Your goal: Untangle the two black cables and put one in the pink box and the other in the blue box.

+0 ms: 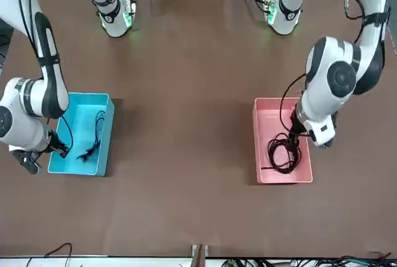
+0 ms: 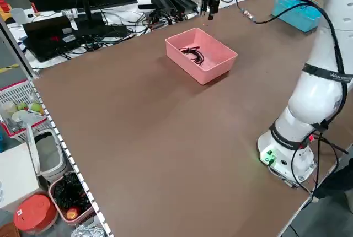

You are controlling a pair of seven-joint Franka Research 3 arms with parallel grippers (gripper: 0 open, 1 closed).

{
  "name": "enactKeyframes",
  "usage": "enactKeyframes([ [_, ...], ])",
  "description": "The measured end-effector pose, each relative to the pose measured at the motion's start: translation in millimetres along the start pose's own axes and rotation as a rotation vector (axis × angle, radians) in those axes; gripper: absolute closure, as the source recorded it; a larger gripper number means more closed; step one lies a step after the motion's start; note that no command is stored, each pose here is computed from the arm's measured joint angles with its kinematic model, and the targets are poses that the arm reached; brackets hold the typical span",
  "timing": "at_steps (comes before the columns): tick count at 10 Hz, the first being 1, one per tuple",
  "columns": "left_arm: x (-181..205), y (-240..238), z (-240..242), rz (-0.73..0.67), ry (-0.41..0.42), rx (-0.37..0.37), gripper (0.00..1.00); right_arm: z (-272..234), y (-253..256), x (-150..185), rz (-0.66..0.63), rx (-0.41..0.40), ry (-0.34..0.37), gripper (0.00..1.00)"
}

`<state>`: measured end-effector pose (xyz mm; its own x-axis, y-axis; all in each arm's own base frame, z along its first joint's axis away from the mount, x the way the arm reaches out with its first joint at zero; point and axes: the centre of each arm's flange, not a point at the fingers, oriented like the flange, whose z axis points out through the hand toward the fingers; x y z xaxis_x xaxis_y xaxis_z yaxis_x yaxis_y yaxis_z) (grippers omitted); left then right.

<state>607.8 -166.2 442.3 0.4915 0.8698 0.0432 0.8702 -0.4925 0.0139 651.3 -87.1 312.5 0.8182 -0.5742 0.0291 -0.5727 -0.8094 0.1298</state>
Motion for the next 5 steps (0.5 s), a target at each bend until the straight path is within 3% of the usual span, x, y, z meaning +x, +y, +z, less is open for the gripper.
enactKeyframes([
  [3,-2.5,-19.0,-50.3,0.221,0.019,0.006,0.0,-6.3,-7.4,-1.3,-0.024,0.007,0.011,0.07],
  [4,-4.4,-25.5,-70.9,0.3,-0.012,0.002,0.0,-16.3,-13.2,-1.8,-0.061,0.01,0.02,0.0],
  [5,-1.7,-35.5,-93.4,0.411,-0.048,0.019,0.0,-33.4,-19.0,-4.3,-0.106,0.002,0.013,0.0],
])
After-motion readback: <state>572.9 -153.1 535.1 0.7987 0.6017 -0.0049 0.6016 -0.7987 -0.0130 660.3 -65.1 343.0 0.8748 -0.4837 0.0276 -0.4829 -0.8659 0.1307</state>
